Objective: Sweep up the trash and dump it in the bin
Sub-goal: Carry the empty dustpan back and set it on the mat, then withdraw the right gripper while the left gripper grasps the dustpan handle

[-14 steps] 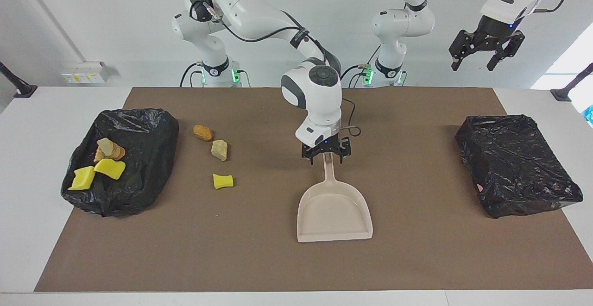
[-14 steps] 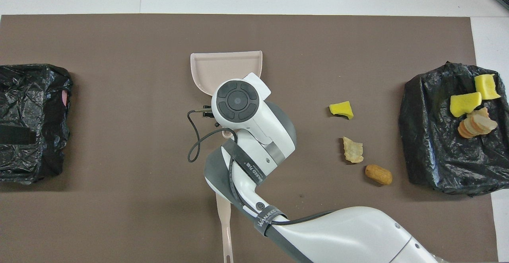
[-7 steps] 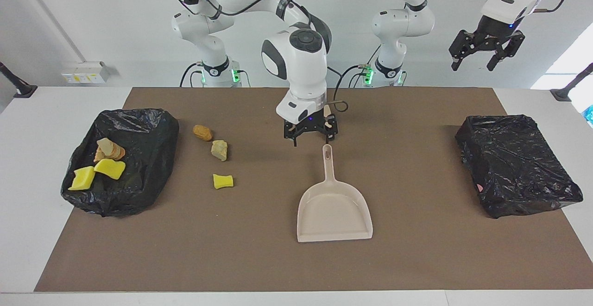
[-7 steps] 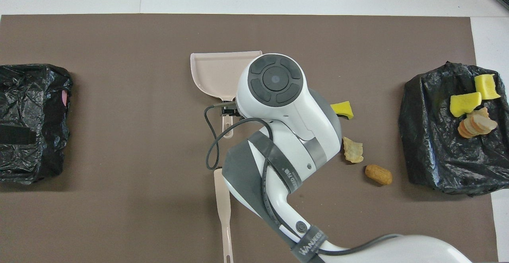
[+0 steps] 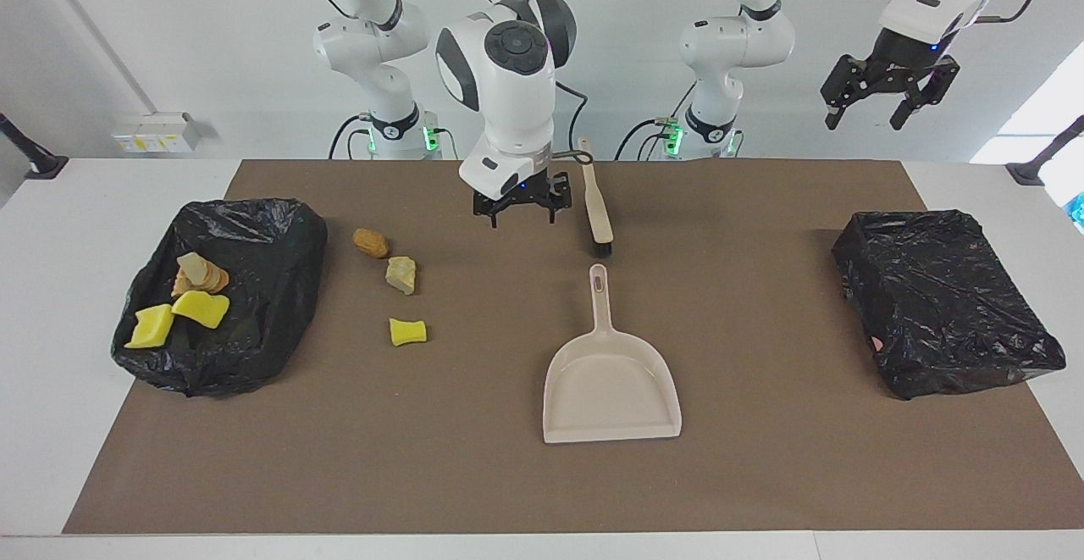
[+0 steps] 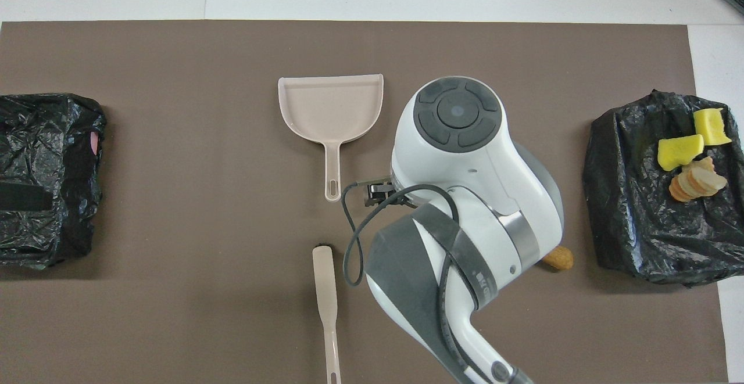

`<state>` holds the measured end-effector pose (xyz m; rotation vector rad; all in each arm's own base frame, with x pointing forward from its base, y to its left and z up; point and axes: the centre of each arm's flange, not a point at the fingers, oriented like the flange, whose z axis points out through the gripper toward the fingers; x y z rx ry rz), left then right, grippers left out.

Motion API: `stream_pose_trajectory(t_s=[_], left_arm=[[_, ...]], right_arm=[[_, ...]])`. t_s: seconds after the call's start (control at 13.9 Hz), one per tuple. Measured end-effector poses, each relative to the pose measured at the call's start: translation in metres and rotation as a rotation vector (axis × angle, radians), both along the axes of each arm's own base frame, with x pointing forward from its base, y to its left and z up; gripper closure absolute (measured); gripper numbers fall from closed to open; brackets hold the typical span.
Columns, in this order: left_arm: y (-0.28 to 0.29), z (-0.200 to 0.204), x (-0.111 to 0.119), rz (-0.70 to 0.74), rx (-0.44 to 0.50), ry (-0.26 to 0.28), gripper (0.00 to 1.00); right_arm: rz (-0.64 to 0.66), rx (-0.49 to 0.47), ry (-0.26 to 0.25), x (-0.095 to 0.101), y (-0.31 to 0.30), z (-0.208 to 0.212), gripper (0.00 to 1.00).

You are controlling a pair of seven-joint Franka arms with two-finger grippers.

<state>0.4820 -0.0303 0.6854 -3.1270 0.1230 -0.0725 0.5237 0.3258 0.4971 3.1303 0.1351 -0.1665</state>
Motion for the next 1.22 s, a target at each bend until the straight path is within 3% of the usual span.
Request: stream_pose_trajectory(t_s=[0.79,1.01,1.22], left_arm=[[0.0,0.0,0.0,0.0,0.0,0.0,0.0],[-0.011,-0.001,-0.001,-0.022,0.0,0.002,0.0],[-0.065,-0.019,-0.006,-0.124,0.0,0.036,0.0]], right_arm=[[-0.005,0.094,-0.053,-0.133,0.0,-0.066,0.0],[-0.015,0.107,-0.079,-0.15,0.011,-0.085,0.0],[-0.02,0.114,-0.088,-0.16,0.02,-0.097,0.0]])
